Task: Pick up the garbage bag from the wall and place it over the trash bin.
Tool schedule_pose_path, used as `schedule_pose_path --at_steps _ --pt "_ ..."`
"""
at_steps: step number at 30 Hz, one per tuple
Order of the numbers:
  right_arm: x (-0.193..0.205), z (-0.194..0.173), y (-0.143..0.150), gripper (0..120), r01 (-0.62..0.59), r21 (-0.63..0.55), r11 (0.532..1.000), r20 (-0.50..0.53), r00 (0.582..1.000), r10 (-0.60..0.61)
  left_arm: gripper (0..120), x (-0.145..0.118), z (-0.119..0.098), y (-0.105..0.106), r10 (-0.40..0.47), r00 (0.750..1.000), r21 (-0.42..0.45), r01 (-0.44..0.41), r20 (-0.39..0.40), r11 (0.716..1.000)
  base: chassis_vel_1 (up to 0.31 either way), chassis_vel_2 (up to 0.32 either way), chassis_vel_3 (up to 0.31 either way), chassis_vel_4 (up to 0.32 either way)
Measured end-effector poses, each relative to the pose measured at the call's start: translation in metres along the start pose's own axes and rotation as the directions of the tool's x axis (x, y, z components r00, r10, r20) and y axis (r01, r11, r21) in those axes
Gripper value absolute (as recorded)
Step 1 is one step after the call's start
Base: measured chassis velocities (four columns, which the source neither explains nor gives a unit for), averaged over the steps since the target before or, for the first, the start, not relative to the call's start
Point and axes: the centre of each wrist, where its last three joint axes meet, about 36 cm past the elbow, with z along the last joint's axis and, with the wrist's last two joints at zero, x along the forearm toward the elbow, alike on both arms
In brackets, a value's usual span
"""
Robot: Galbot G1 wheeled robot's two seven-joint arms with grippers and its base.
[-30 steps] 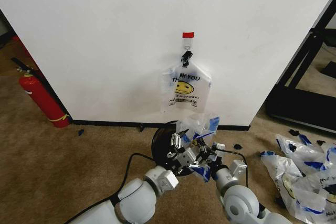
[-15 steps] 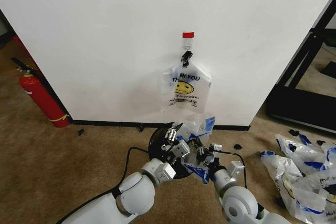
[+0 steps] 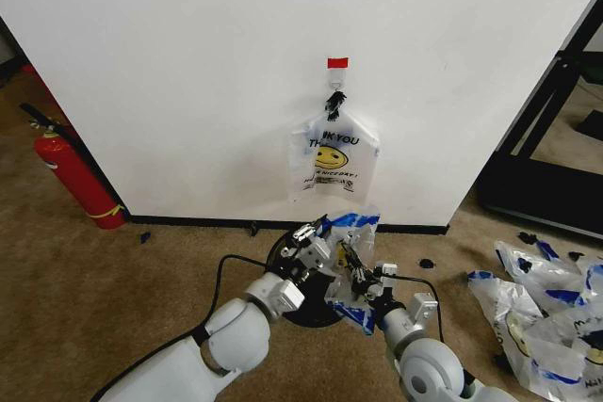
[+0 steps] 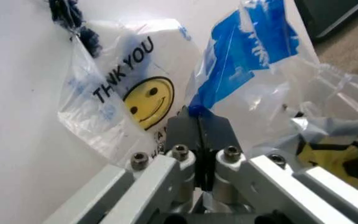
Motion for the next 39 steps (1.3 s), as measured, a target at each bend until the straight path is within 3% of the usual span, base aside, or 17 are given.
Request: schedule_pose_path --at_steps 3,9,15,24,32,39 --pt "0.001 -0.001 -0.001 0 0.011 0.000 1.000 0.000 1.000 -0.011 0 0.000 0.002 0.004 -0.002 1.000 -0.004 0.002 -0.003 1.000 0.000 0.000 0.000 0.000" --pt "0.006 -0.003 -0.008 0 0.052 -0.015 0.999 -0.005 0.999 -0.052 0 0.007 0.014 0.039 -0.013 0.999 -0.079 0.010 -0.039 0.997 0.000 0.000 0.000 0.000" --pt "0.006 -0.008 -0.012 0 0.074 -0.059 0.996 -0.001 0.997 -0.074 0 0.016 0.024 0.057 0.004 0.997 -0.140 -0.016 -0.083 0.990 0.000 0.000 0.000 0.000" --pt "0.011 -0.014 -0.021 0 0.120 -0.075 0.990 0.003 0.993 -0.120 0 0.018 0.033 0.068 0.009 0.993 -0.165 -0.028 -0.117 0.986 0.000 0.000 0.000 0.000" --pt "0.019 -0.014 -0.039 0 0.195 -0.025 0.981 -0.061 0.979 -0.196 0 0.017 0.031 0.077 0.037 0.993 -0.184 -0.058 -0.113 0.981 0.000 0.000 0.000 0.000" --pt "0.021 -0.018 -0.051 0 0.277 -0.020 0.961 -0.038 0.960 -0.277 0 0.016 0.044 0.080 0.073 0.986 -0.195 -0.102 -0.150 0.975 0.000 0.000 0.000 0.000"
